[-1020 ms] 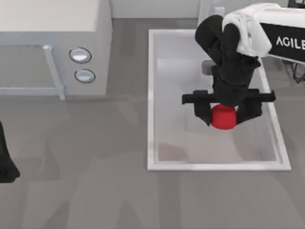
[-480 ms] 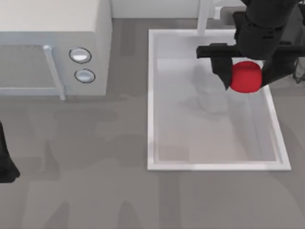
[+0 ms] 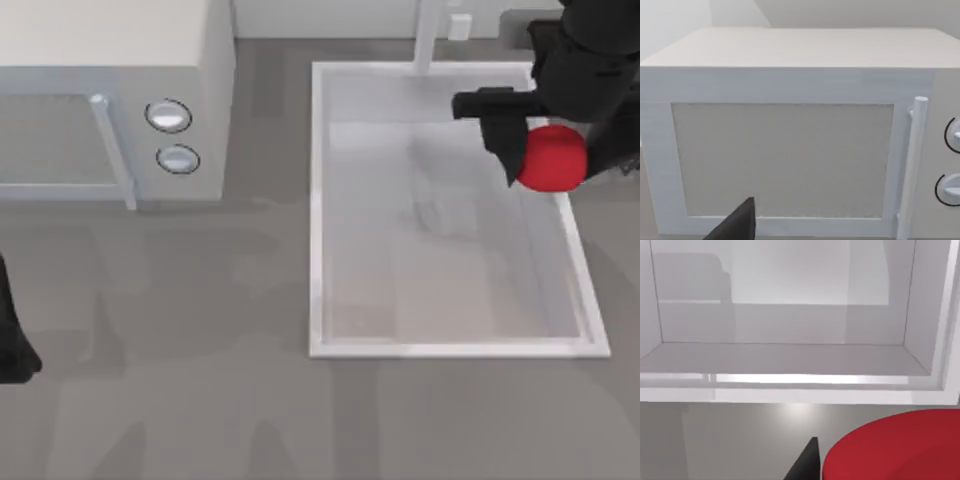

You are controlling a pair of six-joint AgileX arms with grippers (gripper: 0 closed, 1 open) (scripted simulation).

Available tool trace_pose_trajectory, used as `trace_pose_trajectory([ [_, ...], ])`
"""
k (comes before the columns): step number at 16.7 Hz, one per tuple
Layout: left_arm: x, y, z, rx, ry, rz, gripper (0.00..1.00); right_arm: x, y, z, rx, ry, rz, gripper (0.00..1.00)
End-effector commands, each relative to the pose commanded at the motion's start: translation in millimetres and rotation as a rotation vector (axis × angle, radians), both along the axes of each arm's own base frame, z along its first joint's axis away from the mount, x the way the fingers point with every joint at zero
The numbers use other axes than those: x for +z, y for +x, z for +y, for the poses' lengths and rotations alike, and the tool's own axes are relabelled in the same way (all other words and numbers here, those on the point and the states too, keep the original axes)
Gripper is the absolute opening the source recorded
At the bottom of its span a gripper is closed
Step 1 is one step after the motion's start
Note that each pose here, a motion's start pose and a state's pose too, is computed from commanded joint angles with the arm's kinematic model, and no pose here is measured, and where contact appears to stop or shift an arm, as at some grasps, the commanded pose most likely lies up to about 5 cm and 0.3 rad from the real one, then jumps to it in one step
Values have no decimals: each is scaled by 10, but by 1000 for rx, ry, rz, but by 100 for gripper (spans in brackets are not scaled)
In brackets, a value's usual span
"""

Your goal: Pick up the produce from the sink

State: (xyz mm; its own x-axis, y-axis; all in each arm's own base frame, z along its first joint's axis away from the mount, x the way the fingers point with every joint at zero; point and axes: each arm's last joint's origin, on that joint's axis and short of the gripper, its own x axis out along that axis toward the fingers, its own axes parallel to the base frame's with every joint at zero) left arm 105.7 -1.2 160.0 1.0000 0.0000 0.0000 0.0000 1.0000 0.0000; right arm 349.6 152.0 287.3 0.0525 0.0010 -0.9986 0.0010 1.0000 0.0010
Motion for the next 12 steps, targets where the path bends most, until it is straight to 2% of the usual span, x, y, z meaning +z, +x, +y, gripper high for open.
trace_pose_trajectory([
  [3,0,0,0,0,0,0,100,-25,-88,-537,-3,-7,20,0],
  [7,0,0,0,0,0,0,100,-157,-418,-1299,-7,-7,67,0],
  [9,0,0,0,0,0,0,100,-171,-580,-1536,-9,-3,61,0],
  [12,0,0,0,0,0,0,100,-173,-671,-1645,-9,-1,53,0],
])
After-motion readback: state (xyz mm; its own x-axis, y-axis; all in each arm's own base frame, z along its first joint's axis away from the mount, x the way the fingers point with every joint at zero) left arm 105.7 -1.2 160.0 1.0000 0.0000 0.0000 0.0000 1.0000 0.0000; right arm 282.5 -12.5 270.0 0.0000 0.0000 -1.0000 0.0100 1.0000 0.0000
